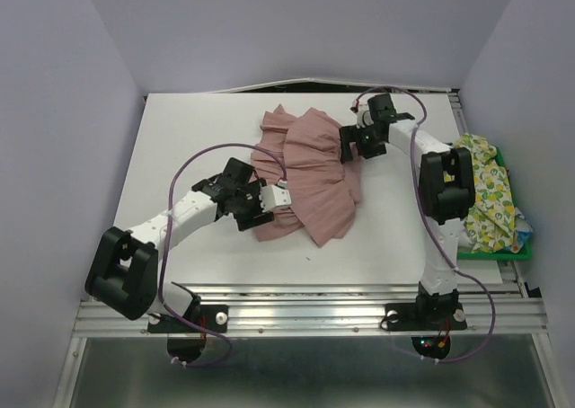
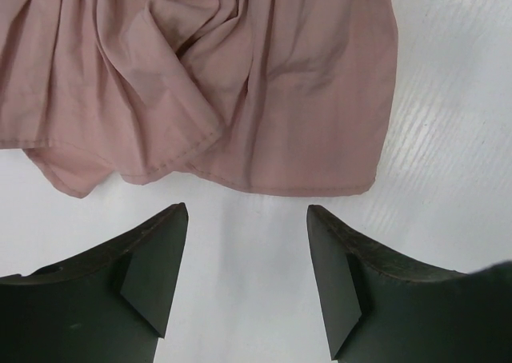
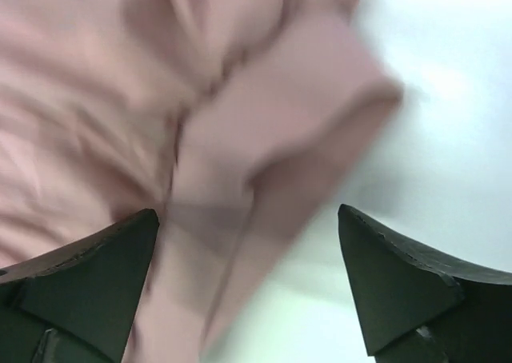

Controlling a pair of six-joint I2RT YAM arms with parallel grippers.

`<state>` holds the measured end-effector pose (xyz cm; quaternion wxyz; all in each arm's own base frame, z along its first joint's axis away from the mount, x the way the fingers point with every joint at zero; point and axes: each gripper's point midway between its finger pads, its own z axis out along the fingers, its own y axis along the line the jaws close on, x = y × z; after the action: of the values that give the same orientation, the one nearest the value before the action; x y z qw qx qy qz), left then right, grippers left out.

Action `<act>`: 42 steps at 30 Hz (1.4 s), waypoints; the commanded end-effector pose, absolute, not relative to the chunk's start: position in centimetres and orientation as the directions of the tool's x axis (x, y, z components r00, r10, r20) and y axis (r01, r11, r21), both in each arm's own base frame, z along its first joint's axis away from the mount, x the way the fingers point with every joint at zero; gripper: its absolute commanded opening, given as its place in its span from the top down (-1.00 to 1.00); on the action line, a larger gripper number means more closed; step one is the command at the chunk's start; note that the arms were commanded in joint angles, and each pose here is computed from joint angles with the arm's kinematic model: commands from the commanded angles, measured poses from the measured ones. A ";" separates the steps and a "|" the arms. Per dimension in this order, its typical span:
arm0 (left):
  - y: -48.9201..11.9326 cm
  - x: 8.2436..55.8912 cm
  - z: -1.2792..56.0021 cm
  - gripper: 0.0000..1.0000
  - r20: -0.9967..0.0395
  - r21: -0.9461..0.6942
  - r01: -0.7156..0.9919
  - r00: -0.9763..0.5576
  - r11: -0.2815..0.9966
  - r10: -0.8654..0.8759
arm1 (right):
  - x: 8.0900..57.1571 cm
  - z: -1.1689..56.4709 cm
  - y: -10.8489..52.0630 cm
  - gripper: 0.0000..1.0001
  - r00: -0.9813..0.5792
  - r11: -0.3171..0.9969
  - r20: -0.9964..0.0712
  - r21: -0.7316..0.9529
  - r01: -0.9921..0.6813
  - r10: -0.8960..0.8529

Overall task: Fold and stack the skirts
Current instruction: Fold the skirt

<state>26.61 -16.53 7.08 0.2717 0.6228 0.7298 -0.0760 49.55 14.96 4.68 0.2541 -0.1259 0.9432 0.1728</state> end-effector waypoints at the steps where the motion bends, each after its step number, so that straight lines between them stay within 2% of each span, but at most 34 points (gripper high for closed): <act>1: -18.3 27.7 8.0 -0.47 -0.547 0.253 0.942 -0.047 0.219 0.836 | 46.4 11.7 12.2 -1.00 -0.743 0.878 -0.582 0.100 -0.468 -0.330; 2: -18.5 27.7 7.9 -0.47 -0.549 0.250 0.944 -0.046 0.216 0.835 | 45.9 13.8 11.9 -1.00 -0.710 0.869 -0.608 0.066 -0.491 -0.355; 6: -19.3 27.3 6.4 -0.53 -0.539 0.227 0.957 -0.033 0.183 0.842 | 43.4 16.0 10.7 -1.00 -0.555 0.738 -0.605 -0.082 -0.670 -0.570; 8: -19.8 27.3 6.0 -0.54 -0.544 0.230 0.959 -0.017 0.168 0.839 | 41.5 14.7 10.8 -0.92 -0.495 0.672 -0.604 -0.095 -0.734 -0.625; 11: -19.8 27.1 5.0 -0.55 -0.527 0.223 0.964 -0.009 0.148 0.850 | 38.5 15.8 12.0 -0.71 -0.295 0.527 -0.659 -0.182 -0.830 -0.692; 13: -19.9 26.9 4.1 -0.56 -0.516 0.198 0.969 -0.024 0.146 0.856 | 37.2 15.7 13.1 -0.59 -0.206 0.446 -0.659 -0.219 -0.868 -0.724; 17: -20.0 26.2 3.0 -0.56 -0.506 0.126 0.982 -0.058 0.140 0.860 | 34.3 13.6 14.5 -0.59 -0.017 0.274 -0.629 -0.314 -0.909 -0.777; 21: -20.4 25.8 2.3 -0.56 -0.511 0.051 0.986 -0.111 0.159 0.852 | 32.6 11.4 16.2 -0.63 0.128 0.164 -0.604 -0.404 -0.900 -0.787; 26: -20.2 26.3 1.8 -0.56 -0.502 0.028 0.980 -0.157 0.198 0.850 | 32.9 9.1 18.1 -0.63 0.237 0.111 -0.558 -0.519 -0.848 -0.795; 36: -19.2 27.5 2.1 -0.54 -0.504 0.049 0.963 -0.206 0.265 0.839 | 36.5 7.2 17.6 -0.44 0.268 0.149 -0.478 -0.669 -0.728 -0.837; 39: -18.9 28.2 1.4 -0.42 -0.490 0.063 0.952 -0.232 0.299 0.841 | 36.5 5.8 17.3 -0.30 0.279 0.112 -0.429 -0.690 -0.715 -0.859; 42: -18.8 29.0 1.3 0.15 -0.478 0.073 0.940 -0.261 0.334 0.839 | 36.6 5.2 17.4 0.02 0.265 0.122 -0.427 -0.691 -0.713 -0.865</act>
<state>28.05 -19.58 1.86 0.2317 0.5861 0.7644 -0.1358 34.86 16.94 3.97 0.4134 -0.6648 0.6206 -0.0437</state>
